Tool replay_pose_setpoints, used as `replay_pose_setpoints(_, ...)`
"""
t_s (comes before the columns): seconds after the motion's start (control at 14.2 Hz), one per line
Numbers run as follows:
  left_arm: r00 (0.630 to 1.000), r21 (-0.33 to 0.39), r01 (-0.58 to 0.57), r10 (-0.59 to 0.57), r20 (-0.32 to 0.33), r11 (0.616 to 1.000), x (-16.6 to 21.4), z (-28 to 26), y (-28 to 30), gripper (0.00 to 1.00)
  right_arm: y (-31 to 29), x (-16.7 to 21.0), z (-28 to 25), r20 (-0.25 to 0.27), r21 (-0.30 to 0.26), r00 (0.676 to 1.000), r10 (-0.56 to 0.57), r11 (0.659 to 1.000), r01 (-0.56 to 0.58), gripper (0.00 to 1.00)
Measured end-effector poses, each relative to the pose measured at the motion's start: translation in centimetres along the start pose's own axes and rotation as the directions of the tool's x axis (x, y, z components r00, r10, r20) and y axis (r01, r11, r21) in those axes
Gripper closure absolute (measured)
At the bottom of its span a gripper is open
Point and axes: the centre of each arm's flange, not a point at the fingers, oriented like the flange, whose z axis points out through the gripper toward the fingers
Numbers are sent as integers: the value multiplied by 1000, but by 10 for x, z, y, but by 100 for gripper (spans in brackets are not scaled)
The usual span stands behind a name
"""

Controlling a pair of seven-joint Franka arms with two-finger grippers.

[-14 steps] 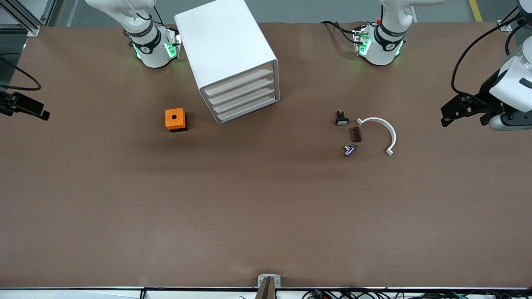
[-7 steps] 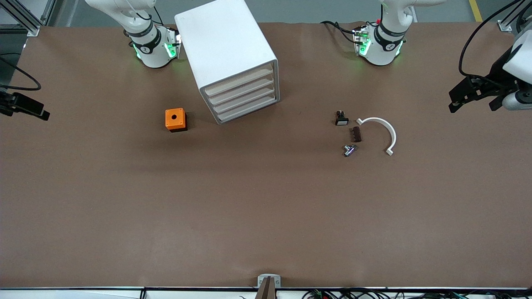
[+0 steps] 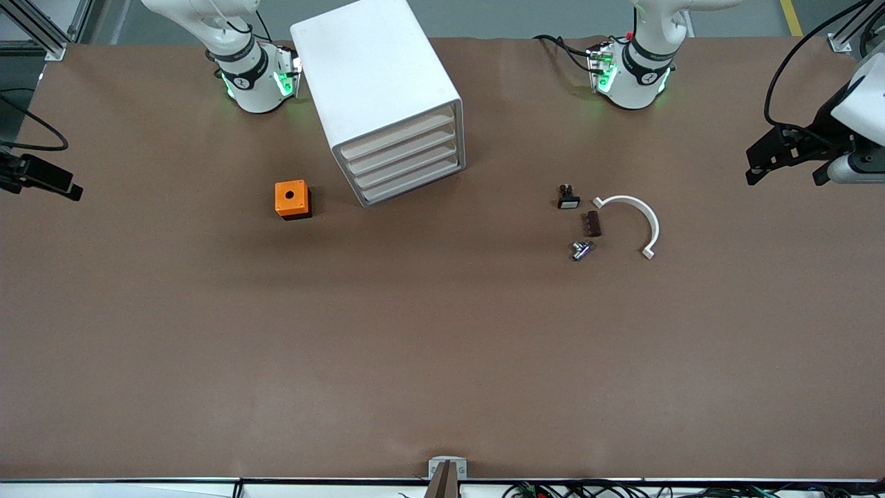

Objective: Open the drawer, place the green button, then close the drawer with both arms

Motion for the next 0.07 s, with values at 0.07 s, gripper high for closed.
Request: replay_pose_setpoints(0.07, 1000, 0, 1, -1, 0, 1000, 0, 0, 0, 0, 0, 0, 0, 0, 0, 1000, 0, 1000, 0, 0)
